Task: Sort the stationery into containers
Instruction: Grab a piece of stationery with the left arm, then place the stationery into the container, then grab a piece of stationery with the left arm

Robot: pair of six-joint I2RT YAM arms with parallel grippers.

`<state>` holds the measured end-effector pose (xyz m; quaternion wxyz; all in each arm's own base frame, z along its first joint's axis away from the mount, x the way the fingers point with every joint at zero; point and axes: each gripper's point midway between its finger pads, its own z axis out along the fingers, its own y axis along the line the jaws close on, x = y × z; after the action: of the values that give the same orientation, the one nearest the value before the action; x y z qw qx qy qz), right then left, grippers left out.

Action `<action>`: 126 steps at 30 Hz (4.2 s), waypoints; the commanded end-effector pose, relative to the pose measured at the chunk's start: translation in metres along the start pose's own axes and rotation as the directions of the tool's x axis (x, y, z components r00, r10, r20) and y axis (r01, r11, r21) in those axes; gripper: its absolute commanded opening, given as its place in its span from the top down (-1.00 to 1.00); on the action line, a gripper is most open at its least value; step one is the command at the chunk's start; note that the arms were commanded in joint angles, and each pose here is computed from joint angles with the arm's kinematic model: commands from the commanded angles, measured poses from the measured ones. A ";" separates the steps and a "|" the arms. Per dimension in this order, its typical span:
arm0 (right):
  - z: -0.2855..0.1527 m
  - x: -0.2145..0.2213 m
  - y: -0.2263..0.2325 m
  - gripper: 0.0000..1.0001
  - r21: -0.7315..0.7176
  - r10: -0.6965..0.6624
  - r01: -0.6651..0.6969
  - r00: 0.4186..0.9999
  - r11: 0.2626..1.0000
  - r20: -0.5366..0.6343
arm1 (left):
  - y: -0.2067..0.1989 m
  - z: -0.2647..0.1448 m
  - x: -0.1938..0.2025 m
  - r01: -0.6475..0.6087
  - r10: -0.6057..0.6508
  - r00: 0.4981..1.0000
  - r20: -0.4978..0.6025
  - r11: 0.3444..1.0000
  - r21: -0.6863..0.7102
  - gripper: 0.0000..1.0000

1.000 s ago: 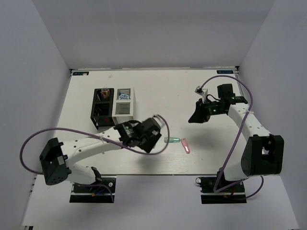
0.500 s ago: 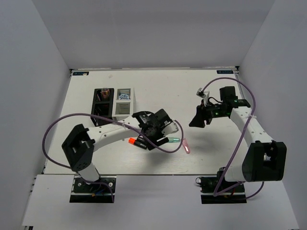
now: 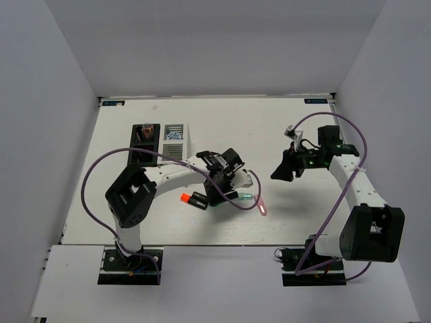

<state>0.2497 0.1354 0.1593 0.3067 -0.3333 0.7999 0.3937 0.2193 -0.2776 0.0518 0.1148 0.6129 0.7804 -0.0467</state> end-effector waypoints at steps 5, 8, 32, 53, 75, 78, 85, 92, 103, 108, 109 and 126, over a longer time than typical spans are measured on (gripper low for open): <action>-0.007 -0.005 -0.001 -0.21 -0.027 0.029 -0.028 0.999 0.999 0.040 | -0.001 0.007 -0.021 -0.042 0.039 0.998 0.057 0.998 0.051 -0.53; -0.010 -0.007 -0.001 -0.21 -0.033 0.037 -0.035 0.998 0.999 0.056 | -0.001 0.015 -0.013 -0.045 0.043 0.999 0.032 0.998 0.048 -0.53; -0.026 -0.017 0.002 -0.21 -0.074 0.094 -0.084 0.986 0.994 0.136 | 0.005 0.057 0.040 -0.062 0.062 0.986 -0.152 0.998 0.005 0.65; -0.027 -0.014 0.010 -0.67 -0.068 0.058 -0.048 0.986 0.997 0.155 | 0.094 -0.178 -0.047 0.584 -0.303 0.607 0.734 0.797 -0.154 1.00; -0.027 -0.018 0.015 0.33 -0.123 0.102 -0.083 0.983 0.989 0.152 | 0.247 -0.225 0.194 0.973 -0.311 -0.010 0.950 -0.221 -0.062 1.00; -0.026 -0.018 0.015 0.19 -0.129 0.106 -0.087 0.983 0.988 0.147 | 0.249 -0.212 0.196 0.974 -0.329 -0.009 0.944 -0.215 -0.066 1.00; -0.026 -0.015 0.018 -0.80 -0.136 0.082 -0.062 0.986 0.989 0.145 | 0.239 -0.180 0.190 0.983 -0.389 -0.012 0.921 -0.172 -0.059 -0.39; -0.029 -0.022 0.029 -0.80 -0.206 0.136 -0.104 0.979 0.973 0.149 | 0.233 -0.215 0.168 0.994 -0.383 0.055 0.922 -0.068 -0.087 -0.43; -0.007 -0.025 -0.031 0.36 0.083 0.095 -0.090 0.993 0.992 -0.064 | 0.054 -0.137 0.109 0.952 -0.821 0.298 0.487 0.290 -0.093 -0.18; 0.001 -0.022 -0.057 -0.50 0.291 0.098 -0.059 0.988 0.955 -0.121 | -0.010 -0.088 0.131 0.956 -0.898 0.276 0.342 0.222 -0.191 -0.46; 0.002 -0.024 -0.056 -0.50 0.291 0.101 -0.063 0.988 0.955 -0.117 | -0.020 -0.077 0.138 0.948 -0.903 0.293 0.314 0.230 -0.222 -0.46; 0.019 -0.001 -0.043 -0.27 0.340 0.199 -0.144 0.971 0.929 -0.133 | -0.047 -0.004 0.160 0.962 -0.947 0.072 0.314 -0.017 -0.274 -0.40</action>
<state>0.2825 0.1296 0.1264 0.2416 -0.2469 0.9033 0.2543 0.1332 -0.1291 0.0225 0.1803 -0.0861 0.9777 0.0641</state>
